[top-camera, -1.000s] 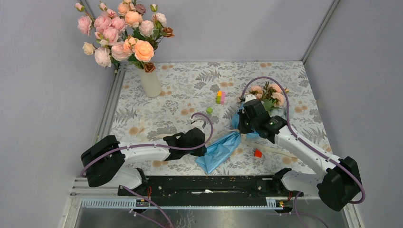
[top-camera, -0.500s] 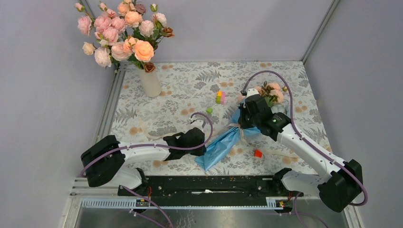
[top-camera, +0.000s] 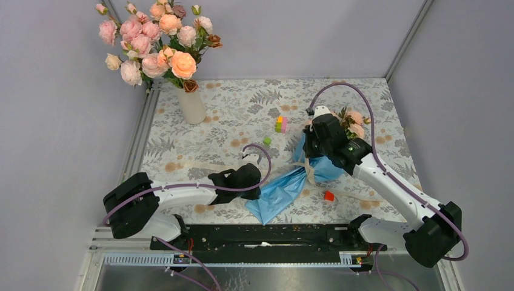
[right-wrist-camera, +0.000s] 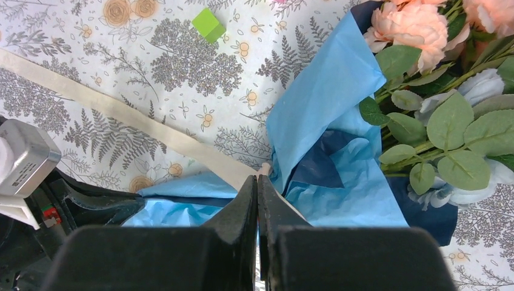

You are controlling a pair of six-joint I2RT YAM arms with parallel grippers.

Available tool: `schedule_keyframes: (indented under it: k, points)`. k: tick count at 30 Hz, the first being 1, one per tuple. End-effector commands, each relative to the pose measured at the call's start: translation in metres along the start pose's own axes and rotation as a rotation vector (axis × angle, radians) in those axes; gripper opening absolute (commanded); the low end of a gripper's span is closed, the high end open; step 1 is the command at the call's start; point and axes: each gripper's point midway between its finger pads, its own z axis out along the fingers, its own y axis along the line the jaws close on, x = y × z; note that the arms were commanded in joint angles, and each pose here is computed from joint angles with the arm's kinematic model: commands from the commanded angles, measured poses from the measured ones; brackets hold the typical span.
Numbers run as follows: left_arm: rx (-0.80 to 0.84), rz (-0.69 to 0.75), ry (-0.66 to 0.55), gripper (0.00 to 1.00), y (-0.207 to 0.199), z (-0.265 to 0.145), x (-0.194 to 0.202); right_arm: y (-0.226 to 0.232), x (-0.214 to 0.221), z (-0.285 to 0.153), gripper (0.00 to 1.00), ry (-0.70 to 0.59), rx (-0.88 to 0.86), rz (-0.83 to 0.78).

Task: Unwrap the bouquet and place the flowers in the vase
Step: Untie the ribbon from the wrapping paper.

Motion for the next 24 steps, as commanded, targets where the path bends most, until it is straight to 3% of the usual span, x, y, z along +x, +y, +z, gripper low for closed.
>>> schedule_keyframes:
  k: [1, 8, 11, 16, 20, 24]
  points:
    - [0.037, 0.011, -0.064, 0.1, -0.017, -0.009, -0.025, 0.006, -0.005, 0.004, 0.0, 0.003, -0.022, 0.001]
    - [0.078, 0.024, -0.157, 0.54, -0.037, -0.032, -0.061, 0.008, 0.014, 0.012, 0.02, 0.036, -0.038, 0.038]
    - [0.123, 0.023, -0.211, 0.67, -0.052, -0.045, -0.08, 0.007, 0.017, 0.013, 0.26, 0.037, -0.038, 0.047]
    - [0.253, 0.005, -0.269, 0.74, -0.087, -0.06, -0.106, 0.0, 0.011, 0.004, 0.54, -0.009, -0.006, 0.075]
    - [0.394, -0.031, -0.278, 0.74, -0.124, -0.061, -0.118, -0.018, 0.009, -0.011, 0.65, -0.05, 0.077, 0.109]
    - [0.518, -0.075, -0.211, 0.72, -0.157, -0.046, -0.114, -0.041, 0.016, -0.024, 0.7, -0.08, 0.179, 0.139]
